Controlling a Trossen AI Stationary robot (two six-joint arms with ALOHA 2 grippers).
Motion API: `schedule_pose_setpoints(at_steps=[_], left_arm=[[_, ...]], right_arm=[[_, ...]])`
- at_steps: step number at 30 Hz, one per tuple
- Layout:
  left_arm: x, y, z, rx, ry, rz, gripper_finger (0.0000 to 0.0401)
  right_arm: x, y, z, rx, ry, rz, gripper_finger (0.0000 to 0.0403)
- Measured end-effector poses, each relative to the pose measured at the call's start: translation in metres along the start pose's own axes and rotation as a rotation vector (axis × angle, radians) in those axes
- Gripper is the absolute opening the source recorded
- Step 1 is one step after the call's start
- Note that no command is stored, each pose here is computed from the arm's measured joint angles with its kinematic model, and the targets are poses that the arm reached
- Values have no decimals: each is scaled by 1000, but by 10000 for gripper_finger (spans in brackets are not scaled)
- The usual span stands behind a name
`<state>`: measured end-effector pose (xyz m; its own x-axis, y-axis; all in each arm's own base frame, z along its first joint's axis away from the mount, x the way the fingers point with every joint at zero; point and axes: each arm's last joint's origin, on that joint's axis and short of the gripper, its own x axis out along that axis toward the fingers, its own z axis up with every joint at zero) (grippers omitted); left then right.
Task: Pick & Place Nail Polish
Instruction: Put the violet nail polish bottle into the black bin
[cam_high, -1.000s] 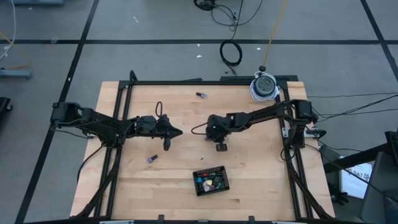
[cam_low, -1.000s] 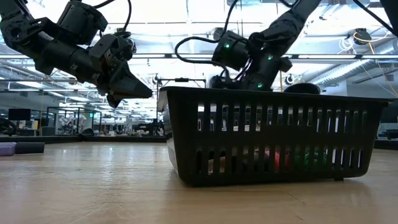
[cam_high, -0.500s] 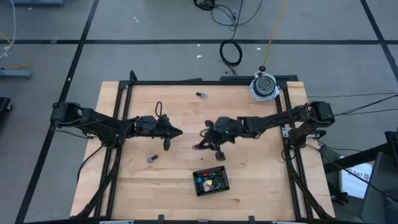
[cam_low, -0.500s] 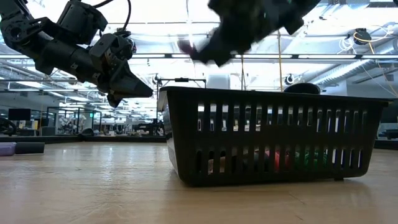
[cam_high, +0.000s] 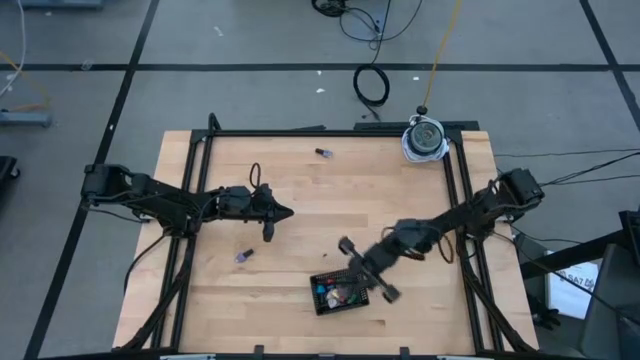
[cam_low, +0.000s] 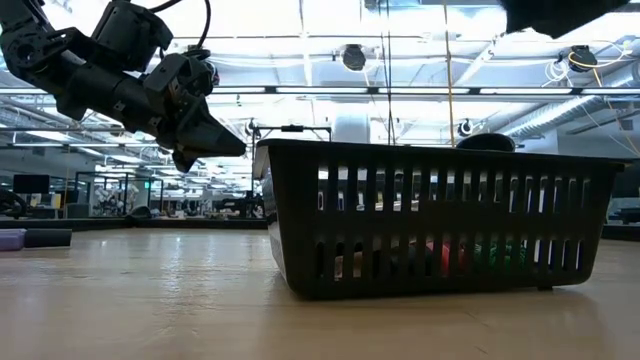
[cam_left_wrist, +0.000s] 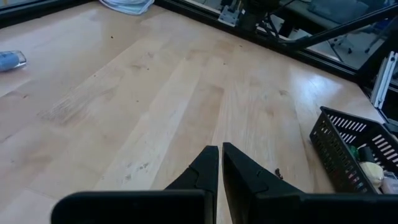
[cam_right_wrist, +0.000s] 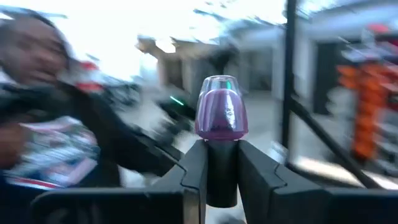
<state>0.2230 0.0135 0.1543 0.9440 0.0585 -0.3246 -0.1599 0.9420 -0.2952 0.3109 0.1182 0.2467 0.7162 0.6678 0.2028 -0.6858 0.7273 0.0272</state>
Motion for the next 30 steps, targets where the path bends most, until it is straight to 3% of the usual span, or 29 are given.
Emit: schedule_pose_setpoints(at_steps=[3, 7, 18, 24, 30], left_arm=[[0, 0, 0, 0, 1, 0, 19], [0, 0, 0, 0, 2, 1, 19], [0, 0, 0, 0, 2, 1, 19], [0, 0, 0, 0, 2, 1, 19], [0, 0, 0, 0, 2, 1, 19]], right_arm=[[0, 17, 4, 13, -85, 116, 47], [2, 34, 2, 4, -110, 168, 47], [5, 41, -3, -6, -68, 151, 47], [5, 38, -29, 104, 180, 50, 47], [0, 35, -46, 177, 347, -140, 47]])
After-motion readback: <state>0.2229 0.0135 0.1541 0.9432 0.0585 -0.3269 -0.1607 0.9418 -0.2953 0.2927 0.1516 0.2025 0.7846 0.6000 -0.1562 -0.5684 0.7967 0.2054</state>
